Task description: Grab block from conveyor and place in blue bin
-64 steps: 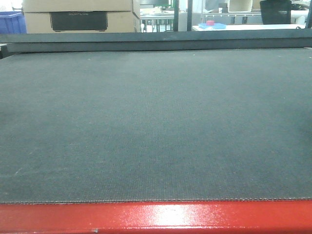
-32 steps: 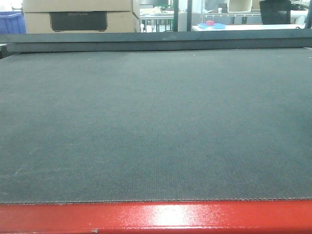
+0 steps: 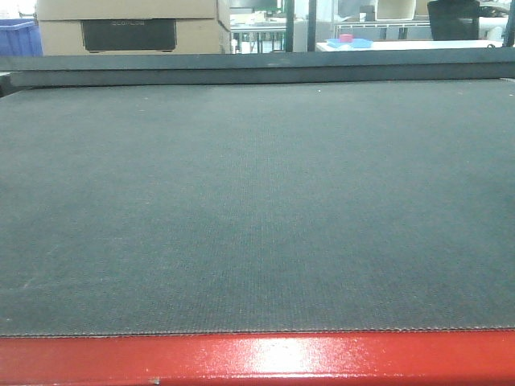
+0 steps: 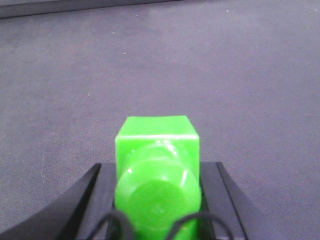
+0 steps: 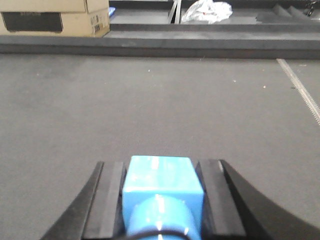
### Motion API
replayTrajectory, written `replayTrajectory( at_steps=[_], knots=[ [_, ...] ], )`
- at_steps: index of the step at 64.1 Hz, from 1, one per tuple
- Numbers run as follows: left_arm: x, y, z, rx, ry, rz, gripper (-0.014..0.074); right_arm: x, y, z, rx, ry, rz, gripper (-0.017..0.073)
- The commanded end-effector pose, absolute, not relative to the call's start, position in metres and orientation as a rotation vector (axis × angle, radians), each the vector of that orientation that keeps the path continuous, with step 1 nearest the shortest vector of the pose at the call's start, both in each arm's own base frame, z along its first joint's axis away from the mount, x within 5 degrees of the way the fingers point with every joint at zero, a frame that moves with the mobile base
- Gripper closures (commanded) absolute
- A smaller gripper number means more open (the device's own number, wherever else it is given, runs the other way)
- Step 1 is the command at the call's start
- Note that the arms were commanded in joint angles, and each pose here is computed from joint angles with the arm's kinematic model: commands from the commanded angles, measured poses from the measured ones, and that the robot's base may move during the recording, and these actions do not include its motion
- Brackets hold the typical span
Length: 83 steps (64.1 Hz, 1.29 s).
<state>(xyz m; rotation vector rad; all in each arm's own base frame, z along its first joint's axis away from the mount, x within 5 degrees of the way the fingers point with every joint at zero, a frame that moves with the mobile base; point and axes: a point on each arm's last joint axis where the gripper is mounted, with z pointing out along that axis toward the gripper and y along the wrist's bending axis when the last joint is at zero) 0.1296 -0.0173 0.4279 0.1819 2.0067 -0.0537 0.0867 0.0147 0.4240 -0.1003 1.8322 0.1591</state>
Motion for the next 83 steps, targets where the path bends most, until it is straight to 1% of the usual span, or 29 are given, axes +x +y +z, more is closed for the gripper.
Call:
replayTrajectory(
  at_steps=[1,83],
  knots=[
    [0.1288,-0.0176,0.4303,0.180,1.978,-0.054,0.0704,0.0843,0.0137,0.4276,-0.109,1.808,0.146,0.0713],
    [0.1289,-0.0175,0.4304,0.180,1.976,-0.053,0.0704,0.0845,0.0138,0.4280,-0.109,1.803,0.147,0.0713]
  ],
)
